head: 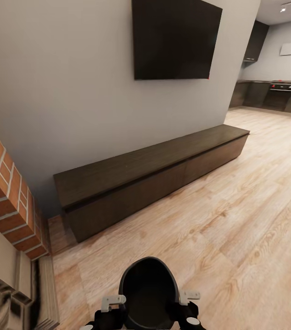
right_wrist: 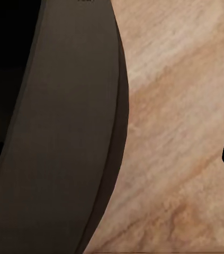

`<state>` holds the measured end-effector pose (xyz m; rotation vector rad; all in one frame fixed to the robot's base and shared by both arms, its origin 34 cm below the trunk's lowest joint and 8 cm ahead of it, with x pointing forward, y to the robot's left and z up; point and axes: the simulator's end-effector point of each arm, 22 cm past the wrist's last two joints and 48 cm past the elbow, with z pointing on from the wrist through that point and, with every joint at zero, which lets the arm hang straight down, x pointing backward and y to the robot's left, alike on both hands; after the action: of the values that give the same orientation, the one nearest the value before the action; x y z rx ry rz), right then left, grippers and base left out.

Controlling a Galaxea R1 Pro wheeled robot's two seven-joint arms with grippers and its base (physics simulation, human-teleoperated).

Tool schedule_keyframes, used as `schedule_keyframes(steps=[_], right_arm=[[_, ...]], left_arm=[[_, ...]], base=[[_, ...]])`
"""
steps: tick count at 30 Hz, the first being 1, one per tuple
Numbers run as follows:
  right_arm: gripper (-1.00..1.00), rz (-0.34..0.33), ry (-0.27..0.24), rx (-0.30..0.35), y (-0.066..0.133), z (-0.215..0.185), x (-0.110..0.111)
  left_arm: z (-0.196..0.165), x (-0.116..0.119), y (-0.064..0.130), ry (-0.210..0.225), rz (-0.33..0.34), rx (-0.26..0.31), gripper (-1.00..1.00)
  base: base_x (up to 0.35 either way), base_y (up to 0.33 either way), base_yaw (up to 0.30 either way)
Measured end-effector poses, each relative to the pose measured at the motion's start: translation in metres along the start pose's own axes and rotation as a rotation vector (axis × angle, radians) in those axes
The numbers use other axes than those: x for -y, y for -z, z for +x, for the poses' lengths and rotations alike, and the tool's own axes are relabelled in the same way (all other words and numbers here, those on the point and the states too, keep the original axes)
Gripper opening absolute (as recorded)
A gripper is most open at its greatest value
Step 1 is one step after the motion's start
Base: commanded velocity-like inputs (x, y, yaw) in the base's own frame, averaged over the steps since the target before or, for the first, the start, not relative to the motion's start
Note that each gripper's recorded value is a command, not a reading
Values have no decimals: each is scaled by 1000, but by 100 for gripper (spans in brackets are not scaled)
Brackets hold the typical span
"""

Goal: Place each of the two pumpkins and all three candles from the living room inside a cabinet in the living room (use any cabinet), then make sure every cabinet is closed, and position the cauldron so it is next to a table in the living room.

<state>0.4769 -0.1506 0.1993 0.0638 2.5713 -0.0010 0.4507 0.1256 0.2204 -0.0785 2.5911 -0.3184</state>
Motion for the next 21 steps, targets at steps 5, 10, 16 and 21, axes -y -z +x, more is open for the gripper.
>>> schedule_keyframes(steps=[5,10,16,21], right_arm=[[100,-3,4,-19,-4,10,-1],[100,-7,0,-16,-8,8,-3],[100,-7,-9,-2,-10,2,-3],[-100,-7,-9,-2,-10,2,-4]], left_arm=[[9,-2,-4,6,-2,-20,100],[7,-2,-7,14,1,-18,100],[3,-2,-8,14,0,-8,100],[3,-1,-8,14,1,-8,100]], base=[[0,0,0],[0,0,0],[0,0,0],[0,0,0]])
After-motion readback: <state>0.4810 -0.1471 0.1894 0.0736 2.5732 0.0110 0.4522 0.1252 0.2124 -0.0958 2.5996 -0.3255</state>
